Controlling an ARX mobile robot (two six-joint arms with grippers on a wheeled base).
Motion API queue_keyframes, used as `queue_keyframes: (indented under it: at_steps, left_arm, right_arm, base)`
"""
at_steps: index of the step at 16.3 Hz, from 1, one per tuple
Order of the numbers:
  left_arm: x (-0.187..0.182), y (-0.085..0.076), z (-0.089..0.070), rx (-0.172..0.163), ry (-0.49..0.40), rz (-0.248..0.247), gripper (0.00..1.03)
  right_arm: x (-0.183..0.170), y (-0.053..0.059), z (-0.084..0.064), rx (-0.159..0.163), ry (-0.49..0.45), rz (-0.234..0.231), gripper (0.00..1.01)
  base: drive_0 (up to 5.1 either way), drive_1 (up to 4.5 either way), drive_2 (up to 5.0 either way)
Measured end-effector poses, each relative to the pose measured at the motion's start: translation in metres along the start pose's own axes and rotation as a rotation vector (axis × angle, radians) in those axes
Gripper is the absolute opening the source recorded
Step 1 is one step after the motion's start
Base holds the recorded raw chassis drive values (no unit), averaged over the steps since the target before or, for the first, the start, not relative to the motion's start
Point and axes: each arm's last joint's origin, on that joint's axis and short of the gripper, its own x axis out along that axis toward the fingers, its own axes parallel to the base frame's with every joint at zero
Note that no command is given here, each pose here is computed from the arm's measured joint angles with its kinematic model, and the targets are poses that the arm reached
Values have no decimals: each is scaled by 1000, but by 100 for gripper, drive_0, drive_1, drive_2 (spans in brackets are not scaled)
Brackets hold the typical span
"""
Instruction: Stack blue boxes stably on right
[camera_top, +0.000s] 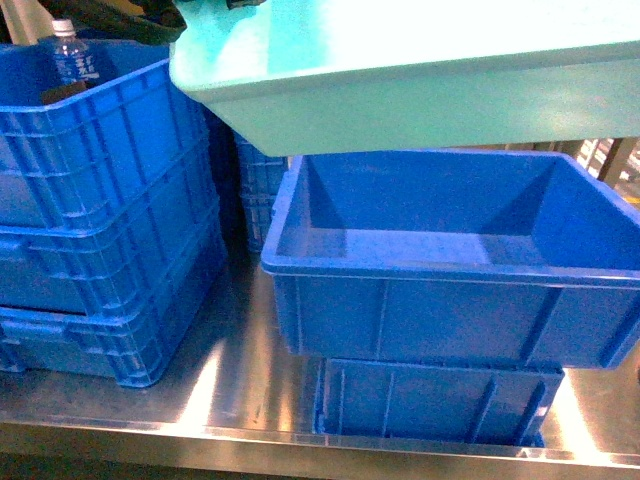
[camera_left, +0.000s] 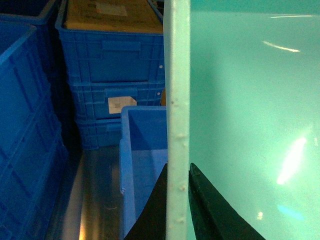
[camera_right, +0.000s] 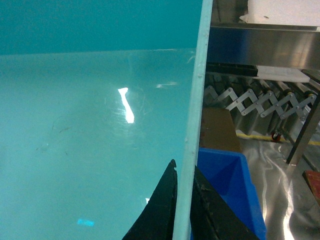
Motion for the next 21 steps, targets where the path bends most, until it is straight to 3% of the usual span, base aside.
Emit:
queue_keyframes:
  at_steps: [7,10,21]
  left_arm:
    - [0,0,0,0,-1,1,8]
    - [0,-2,0,1,-1,-2,8]
    - [-1,-2,1,0,-6,-3,8]
  right_arm:
    - [0,-1,0,0,3,-2,7]
    - [0,-2,0,0,0,-4,7]
    - [-1,-2,2,0,-5,-4,7]
  base:
    - [387,-187,-187]
    - [0,0,0]
    - [-10,415,-435]
